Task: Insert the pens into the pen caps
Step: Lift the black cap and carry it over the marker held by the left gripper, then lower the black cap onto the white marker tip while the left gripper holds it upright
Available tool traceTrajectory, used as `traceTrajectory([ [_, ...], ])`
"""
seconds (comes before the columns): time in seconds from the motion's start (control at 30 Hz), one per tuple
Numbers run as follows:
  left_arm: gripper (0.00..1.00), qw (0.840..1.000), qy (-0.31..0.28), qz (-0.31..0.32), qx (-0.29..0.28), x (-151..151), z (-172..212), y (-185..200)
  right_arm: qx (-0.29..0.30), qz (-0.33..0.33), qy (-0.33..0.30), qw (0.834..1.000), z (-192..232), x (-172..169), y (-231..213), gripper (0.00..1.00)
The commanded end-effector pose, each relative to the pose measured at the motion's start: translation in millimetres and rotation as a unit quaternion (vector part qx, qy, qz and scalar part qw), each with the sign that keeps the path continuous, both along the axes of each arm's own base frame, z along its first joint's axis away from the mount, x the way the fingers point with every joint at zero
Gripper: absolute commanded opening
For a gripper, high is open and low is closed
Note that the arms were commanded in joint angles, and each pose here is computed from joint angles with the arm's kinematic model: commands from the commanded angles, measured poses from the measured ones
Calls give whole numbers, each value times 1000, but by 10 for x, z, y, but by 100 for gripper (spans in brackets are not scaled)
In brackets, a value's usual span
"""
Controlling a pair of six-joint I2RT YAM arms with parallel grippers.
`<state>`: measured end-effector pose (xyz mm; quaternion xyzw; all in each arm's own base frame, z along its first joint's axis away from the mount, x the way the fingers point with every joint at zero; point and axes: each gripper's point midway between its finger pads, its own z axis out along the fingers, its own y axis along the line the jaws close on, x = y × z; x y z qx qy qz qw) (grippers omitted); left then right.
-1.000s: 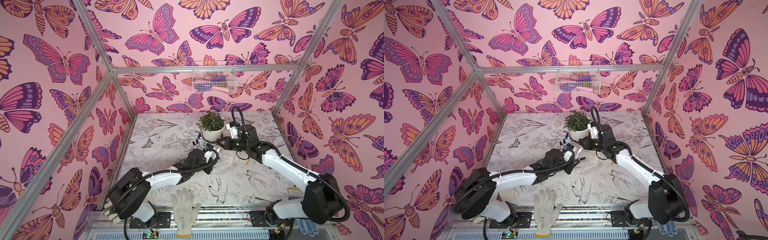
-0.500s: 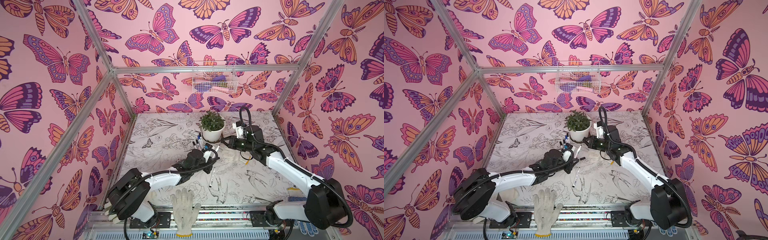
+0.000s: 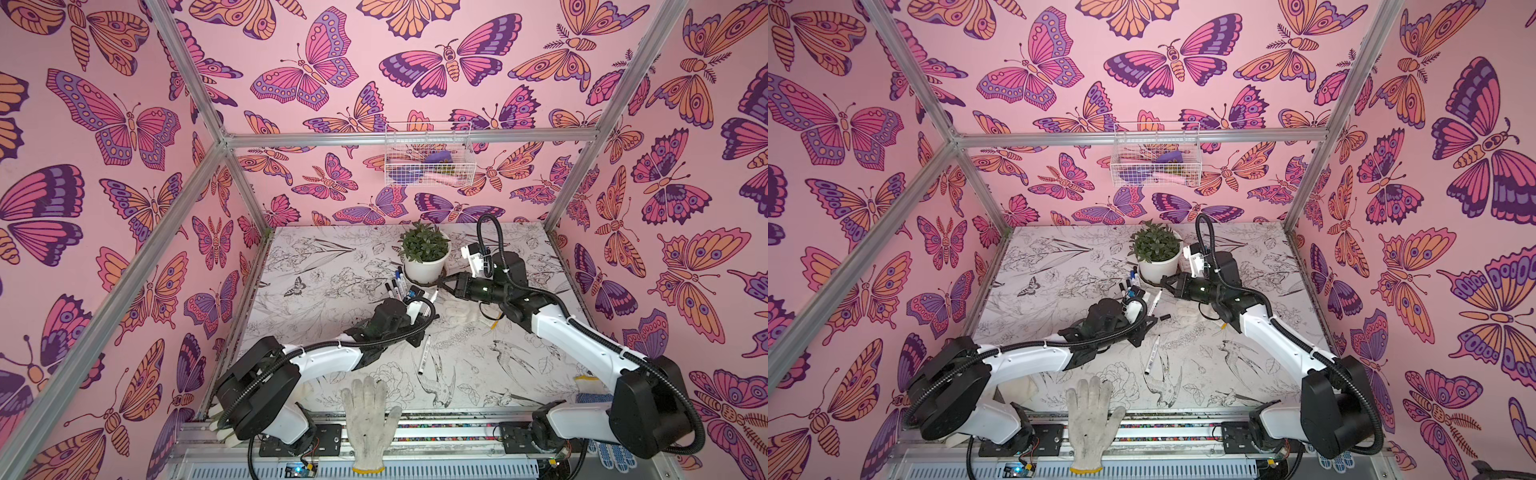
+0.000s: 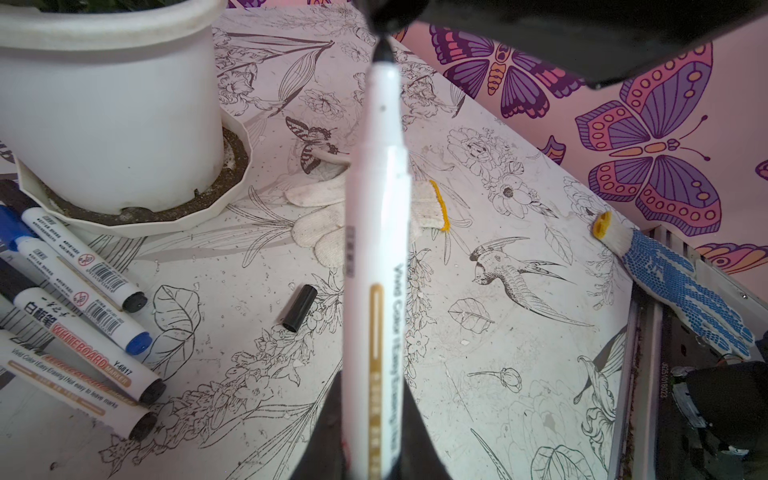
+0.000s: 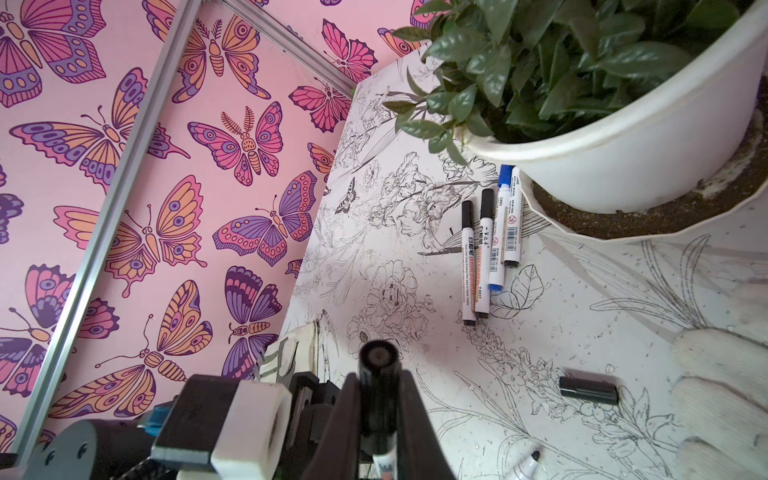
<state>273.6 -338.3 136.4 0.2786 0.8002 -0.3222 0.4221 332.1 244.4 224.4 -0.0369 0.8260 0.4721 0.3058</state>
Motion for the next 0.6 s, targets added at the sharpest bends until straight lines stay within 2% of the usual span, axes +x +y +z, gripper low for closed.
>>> traceTrajectory([
  [0.0, 0, 1000, -10, 7, -13, 18, 86, 23, -1, 9, -6, 1000, -1, -2, 32, 0],
  [0.4, 0, 1000, -7, 17, -15, 49, 87, 45, -31, 25, -13, 999, -63, -75, 90, 0],
  [0.57, 0, 998, 5, 36, -46, 148, 154, 110, -41, 32, -22, 998, -24, -110, 99, 0],
])
